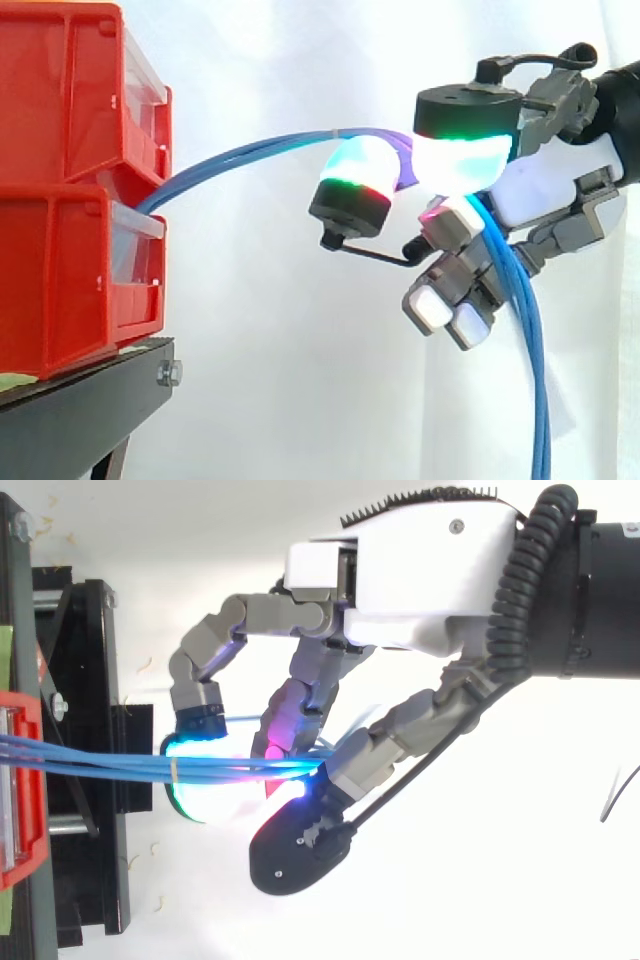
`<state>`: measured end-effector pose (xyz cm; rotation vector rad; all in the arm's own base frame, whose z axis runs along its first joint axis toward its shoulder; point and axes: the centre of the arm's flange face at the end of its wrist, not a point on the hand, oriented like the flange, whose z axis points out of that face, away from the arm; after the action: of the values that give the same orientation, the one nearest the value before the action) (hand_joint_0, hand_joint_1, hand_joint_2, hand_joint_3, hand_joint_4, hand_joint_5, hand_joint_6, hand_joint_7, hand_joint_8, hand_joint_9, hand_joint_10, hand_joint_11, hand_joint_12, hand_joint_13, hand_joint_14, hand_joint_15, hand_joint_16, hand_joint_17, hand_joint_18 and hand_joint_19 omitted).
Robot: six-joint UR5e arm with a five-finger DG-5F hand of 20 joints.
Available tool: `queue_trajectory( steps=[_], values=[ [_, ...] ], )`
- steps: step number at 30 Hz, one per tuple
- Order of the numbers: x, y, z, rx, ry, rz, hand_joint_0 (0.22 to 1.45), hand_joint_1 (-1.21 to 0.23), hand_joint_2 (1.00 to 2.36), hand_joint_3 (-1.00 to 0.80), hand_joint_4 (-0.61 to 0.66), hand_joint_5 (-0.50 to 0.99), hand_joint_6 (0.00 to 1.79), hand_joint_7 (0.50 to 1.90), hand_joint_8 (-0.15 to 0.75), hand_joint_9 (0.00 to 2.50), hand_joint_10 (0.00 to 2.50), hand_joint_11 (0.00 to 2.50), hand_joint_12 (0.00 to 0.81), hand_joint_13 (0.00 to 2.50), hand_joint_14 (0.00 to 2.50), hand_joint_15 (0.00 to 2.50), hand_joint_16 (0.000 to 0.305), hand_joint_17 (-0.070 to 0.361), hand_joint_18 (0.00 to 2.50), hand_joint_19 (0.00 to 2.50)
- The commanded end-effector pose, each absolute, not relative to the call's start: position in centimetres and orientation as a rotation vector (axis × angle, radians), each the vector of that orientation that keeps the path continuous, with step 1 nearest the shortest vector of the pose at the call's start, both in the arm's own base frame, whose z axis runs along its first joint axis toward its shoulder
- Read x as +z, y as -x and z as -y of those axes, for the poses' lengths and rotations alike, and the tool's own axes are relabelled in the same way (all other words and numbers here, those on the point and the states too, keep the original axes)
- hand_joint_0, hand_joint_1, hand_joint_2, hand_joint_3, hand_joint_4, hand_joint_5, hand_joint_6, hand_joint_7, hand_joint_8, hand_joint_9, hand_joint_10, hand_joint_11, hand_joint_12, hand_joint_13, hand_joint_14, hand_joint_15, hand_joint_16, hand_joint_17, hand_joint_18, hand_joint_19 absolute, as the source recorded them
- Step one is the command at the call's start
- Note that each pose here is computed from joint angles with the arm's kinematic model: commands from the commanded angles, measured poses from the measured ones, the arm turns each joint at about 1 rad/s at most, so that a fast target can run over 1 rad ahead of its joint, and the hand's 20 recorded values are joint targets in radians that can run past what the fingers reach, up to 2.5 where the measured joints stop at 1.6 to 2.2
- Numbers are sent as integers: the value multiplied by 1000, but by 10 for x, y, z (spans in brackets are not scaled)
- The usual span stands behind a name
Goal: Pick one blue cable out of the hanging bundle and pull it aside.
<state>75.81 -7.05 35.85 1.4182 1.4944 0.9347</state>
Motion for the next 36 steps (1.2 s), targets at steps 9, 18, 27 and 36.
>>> queue_trajectory(
  steps=[9,18,27,36],
  values=[
    [359,-758,70,940,-1411,-1504,417,-827,1000,-500,0,-34,874,810,261,1266,20,482,393,885,22,510,58,131,738,596],
    [362,-758,70,944,-1407,-1499,473,-579,1000,-500,-18,-46,867,813,252,1232,21,485,382,829,21,526,55,125,642,651],
    [369,-758,70,938,-1391,-1503,543,-707,1091,-178,-25,-34,852,811,309,1281,18,457,443,888,18,493,69,155,751,593],
    [373,-758,75,910,-1358,-1517,642,-925,1010,-316,13,-79,891,798,221,1086,24,566,346,744,24,534,49,109,585,632]
  ],
)
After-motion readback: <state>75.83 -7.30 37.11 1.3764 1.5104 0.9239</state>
